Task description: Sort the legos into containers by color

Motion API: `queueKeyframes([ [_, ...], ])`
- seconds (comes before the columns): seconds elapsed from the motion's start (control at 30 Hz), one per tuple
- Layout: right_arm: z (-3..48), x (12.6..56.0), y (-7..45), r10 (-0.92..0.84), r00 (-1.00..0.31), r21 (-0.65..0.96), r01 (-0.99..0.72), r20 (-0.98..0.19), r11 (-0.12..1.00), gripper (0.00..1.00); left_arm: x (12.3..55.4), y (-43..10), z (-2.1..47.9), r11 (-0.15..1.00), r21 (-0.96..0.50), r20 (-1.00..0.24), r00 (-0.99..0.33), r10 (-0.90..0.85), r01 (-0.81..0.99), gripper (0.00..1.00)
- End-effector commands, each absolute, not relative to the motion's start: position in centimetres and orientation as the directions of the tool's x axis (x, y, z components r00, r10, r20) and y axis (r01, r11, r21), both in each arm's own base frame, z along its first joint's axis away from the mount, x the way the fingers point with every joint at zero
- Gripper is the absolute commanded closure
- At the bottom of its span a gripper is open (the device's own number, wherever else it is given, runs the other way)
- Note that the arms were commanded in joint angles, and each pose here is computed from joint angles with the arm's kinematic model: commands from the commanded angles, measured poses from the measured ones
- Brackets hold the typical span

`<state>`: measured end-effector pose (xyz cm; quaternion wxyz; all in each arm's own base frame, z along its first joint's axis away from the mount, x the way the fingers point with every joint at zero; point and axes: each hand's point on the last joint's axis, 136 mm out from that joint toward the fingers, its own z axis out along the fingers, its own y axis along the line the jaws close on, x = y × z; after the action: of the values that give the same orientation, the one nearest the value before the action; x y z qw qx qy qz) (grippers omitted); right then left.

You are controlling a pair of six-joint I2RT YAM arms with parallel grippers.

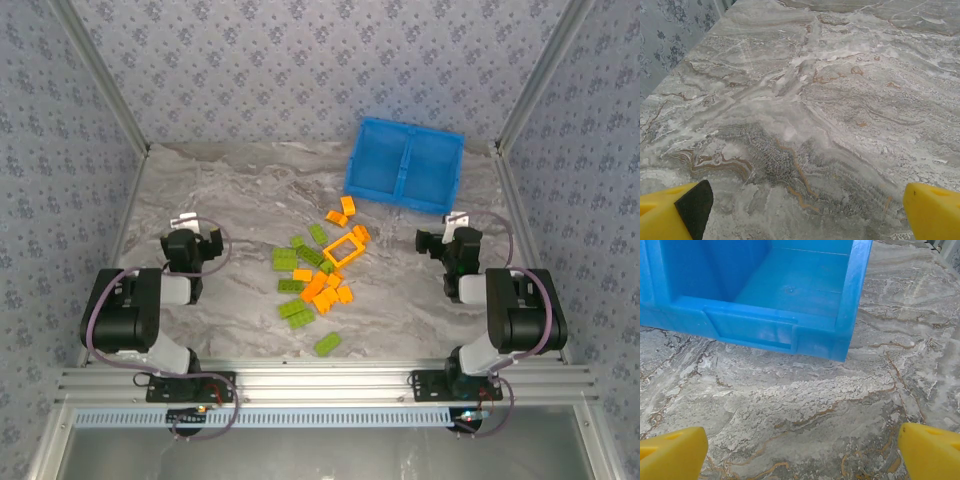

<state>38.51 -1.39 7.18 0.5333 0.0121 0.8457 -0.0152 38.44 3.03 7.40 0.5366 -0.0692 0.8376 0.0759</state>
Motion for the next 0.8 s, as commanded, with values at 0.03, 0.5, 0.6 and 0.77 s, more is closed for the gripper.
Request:
queueKeyframes([
  [0.03, 8.2, 39.1, -1.5, -0.011, -0.406, -0.024, 0.027, -0.914, 0.999, 0.00, 39.3, 3.0, 9.1, 0.980, 0.025, -0.932, -0.360, -0.048, -0.195, 0.01],
  [0.5, 8.2, 39.1, -1.6, -0.003, -0.405, -0.015, 0.026, -0.914, 1.000, 0.00, 39.3, 3.0, 9.0, 0.981, 0.025, -0.931, -0.361, -0.048, -0.195, 0.01],
  [0.6, 8.6, 39.1, -1.6, -0.001, -0.394, -0.014, 0.030, -0.919, 0.999, 0.00, 39.3, 3.0, 9.1, 0.981, 0.025, -0.931, -0.361, -0.047, -0.194, 0.01],
  [0.77, 12.7, 37.4, -2.4, 0.074, -0.416, 0.013, 0.148, -0.906, 0.989, 0.00, 39.3, 3.0, 9.1, 0.981, 0.026, -0.932, -0.359, -0.046, -0.194, 0.00],
])
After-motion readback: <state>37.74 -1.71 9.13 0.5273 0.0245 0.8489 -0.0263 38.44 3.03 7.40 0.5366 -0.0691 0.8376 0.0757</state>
